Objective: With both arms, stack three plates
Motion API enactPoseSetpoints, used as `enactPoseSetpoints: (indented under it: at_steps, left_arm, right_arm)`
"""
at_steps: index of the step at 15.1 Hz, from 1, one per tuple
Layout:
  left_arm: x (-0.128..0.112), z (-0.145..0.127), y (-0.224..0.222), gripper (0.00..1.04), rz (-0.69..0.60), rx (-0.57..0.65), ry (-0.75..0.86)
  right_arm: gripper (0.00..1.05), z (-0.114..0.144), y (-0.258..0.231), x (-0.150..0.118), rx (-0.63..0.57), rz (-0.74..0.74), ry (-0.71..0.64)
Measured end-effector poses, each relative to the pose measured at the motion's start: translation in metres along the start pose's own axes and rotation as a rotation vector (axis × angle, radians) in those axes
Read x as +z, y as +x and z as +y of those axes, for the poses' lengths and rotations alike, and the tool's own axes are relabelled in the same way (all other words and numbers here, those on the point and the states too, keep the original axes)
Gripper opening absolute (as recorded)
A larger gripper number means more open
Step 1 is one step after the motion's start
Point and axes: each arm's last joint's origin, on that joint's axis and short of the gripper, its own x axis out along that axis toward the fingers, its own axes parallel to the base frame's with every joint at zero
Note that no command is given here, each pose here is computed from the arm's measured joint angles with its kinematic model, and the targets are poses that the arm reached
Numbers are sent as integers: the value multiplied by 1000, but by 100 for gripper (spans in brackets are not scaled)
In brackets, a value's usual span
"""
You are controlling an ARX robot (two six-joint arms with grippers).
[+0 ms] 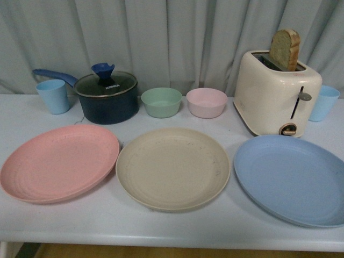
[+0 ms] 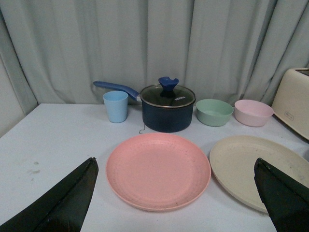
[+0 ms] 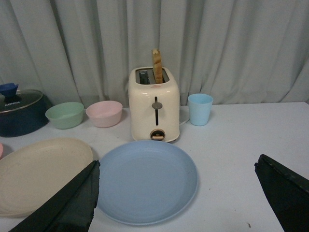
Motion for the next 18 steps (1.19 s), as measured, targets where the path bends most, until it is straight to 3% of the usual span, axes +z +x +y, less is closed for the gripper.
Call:
enactPoseSetpoints:
  at_steps: [11,12,13,15,16,18]
  left_arm:
    - [-1,0,0,98,16,7,-5]
    - [1,0,1,98,264,120,-55]
    - [8,3,11,98,385,180,-82]
    - [36,9,41,98,397,180,-117]
    - [50,20,107,98,506,102,-82]
    - [14,53,228,98,764,60,-38]
  right_arm:
    - [98,0,0,0,0,0,0]
    - [98,0,0,0,0,1,0]
    - [98,0,0,0,2,0,-2]
    - [98,0,0,0,2,0,-2]
    - [98,0,0,0,2,0,-2]
    - [98,0,0,0,2,0,-3]
